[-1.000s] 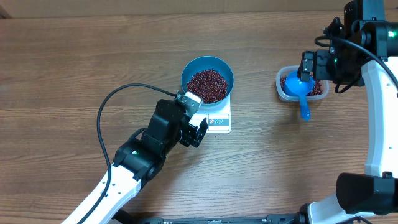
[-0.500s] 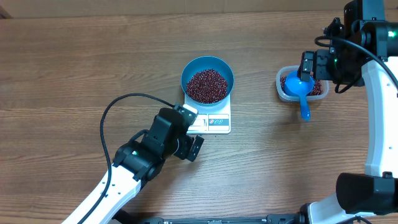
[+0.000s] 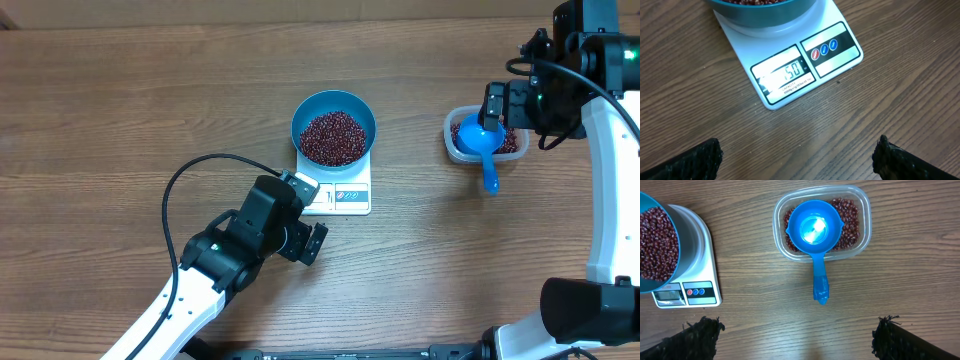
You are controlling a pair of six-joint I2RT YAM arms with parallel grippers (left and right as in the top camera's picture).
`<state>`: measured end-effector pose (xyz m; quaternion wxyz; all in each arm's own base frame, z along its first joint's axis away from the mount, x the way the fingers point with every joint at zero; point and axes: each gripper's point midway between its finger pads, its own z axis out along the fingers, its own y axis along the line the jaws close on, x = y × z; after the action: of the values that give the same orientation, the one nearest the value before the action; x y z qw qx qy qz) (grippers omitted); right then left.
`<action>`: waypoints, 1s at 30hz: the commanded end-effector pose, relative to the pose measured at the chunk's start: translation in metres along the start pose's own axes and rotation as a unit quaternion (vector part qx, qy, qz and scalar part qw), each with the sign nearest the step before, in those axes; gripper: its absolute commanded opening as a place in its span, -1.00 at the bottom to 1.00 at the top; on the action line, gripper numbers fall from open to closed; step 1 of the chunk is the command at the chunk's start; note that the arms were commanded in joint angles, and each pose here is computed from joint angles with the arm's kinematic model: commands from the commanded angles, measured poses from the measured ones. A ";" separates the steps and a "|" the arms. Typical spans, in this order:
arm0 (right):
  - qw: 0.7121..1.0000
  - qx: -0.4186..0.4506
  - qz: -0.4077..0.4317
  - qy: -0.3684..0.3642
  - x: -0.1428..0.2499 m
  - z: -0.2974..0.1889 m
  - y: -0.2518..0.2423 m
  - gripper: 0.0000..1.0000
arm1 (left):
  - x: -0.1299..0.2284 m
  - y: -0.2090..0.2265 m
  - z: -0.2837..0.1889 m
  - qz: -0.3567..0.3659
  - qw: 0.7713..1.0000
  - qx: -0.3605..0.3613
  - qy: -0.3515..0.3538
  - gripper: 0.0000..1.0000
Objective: Scoop item into bowl and weigh 150g on scale
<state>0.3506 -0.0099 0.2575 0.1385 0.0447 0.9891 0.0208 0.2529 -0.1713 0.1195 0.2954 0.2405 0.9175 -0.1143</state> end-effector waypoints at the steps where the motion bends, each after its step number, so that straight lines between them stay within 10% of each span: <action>1: 1.000 -0.004 -0.005 -0.012 -0.003 -0.007 0.002 1.00 | -0.004 0.001 -0.007 -0.004 1.000 0.000 -0.018 0.99; 12: 1.000 -0.004 -0.005 -0.012 -0.003 -0.007 0.002 1.00 | -0.034 0.024 -0.022 0.064 0.974 -0.061 -0.208 0.99; 30: 1.000 -0.004 -0.005 -0.012 -0.003 -0.007 0.002 1.00 | -0.022 0.112 -0.154 0.043 0.822 -0.239 -0.515 0.99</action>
<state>0.3507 -0.0099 0.2575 0.1387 0.0447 0.9891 0.0208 0.2604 -0.0380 0.2477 0.7606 0.1108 0.6396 0.0109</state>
